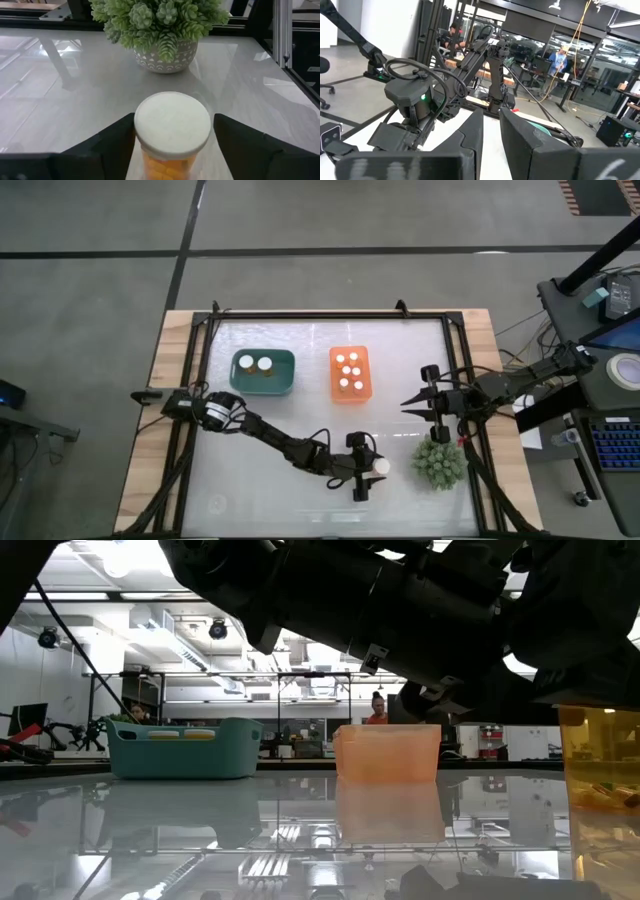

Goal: Pick and place medicine bottles into bin by pill shape (circle, oval)
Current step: Put the large orange pill bottle into the green bin

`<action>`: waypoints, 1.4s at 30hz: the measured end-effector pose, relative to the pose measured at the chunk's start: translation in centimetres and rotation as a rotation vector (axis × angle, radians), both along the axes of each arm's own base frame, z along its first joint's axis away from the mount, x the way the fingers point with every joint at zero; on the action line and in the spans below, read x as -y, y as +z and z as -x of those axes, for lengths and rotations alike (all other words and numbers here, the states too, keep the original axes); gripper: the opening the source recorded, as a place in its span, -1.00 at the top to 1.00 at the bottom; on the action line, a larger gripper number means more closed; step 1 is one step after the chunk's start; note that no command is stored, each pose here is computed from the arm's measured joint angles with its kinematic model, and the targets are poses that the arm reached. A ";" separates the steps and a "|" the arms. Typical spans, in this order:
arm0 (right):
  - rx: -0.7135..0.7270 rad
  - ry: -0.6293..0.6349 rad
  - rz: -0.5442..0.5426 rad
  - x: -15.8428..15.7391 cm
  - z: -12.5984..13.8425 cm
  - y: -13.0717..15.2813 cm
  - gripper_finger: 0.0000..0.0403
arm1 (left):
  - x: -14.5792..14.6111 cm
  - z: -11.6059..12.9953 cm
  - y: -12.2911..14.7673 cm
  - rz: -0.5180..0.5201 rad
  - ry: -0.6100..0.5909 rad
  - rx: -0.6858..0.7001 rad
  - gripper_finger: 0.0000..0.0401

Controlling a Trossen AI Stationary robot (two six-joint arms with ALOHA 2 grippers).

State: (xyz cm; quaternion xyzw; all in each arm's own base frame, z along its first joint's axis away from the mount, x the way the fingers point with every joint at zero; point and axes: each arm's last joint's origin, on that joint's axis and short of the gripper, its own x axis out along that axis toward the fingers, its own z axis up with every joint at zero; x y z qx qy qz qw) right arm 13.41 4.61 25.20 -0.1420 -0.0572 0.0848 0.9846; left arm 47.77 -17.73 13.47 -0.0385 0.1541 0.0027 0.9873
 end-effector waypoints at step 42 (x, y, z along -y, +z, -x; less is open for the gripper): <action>0.198 0.045 0.014 1.2 3.5 -0.2 0.71 | -1.9 3.5 12.3 -0.127 0.203 0.059 0.01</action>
